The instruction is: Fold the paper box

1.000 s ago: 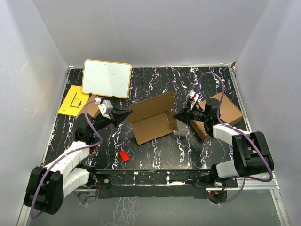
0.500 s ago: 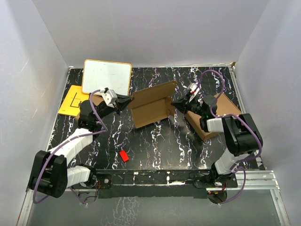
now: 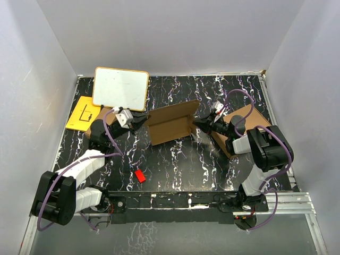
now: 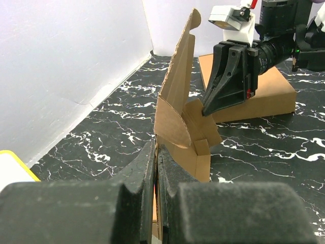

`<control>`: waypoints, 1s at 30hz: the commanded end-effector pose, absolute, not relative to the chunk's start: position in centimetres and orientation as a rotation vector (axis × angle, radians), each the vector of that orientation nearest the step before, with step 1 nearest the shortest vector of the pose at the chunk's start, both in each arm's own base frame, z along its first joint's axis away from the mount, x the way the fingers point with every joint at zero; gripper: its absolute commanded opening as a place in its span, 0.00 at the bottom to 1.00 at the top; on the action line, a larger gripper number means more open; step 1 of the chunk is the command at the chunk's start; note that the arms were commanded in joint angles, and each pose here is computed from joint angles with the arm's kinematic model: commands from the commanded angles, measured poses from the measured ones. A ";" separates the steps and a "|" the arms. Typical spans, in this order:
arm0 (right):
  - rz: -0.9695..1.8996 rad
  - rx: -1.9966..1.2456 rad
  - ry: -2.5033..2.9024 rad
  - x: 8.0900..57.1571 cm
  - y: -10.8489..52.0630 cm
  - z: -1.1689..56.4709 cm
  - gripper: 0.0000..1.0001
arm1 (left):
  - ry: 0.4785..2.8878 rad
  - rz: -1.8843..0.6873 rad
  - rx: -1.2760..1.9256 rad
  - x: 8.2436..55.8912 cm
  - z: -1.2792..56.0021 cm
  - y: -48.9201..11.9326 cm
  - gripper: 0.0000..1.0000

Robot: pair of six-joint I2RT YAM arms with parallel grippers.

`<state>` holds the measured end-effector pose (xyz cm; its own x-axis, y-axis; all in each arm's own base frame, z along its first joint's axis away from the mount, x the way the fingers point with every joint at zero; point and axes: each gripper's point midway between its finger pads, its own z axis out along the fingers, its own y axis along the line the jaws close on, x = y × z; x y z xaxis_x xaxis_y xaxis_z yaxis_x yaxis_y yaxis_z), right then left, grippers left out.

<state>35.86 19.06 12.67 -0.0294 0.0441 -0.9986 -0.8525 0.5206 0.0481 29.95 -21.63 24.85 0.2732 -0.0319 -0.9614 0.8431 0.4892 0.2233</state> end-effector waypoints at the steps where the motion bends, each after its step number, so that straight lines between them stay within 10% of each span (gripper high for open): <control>1: 0.800 -0.899 1.230 34.2 20.0 15.9 0.13 | 1.090 -0.692 0.926 28.7 25.5 -21.7 0.00; 8: 0.807 -1.005 1.255 33.6 19.3 15.9 0.21 | 1.080 -0.694 0.936 27.9 25.3 -21.6 0.00; 19: 0.784 -1.200 1.234 33.0 14.0 18.3 0.67 | 1.071 -0.682 0.943 27.5 25.6 -21.5 0.00; 30: 0.902 -0.695 1.689 44.1 12.5 17.4 0.44 | 1.047 -0.699 0.938 27.3 26.3 -21.6 0.00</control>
<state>42.12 11.95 18.77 -0.1370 -0.0775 -0.9875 -0.8579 0.5077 0.0791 28.22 -21.35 24.44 0.2869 -0.0184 -0.9578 0.8491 0.4678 0.2453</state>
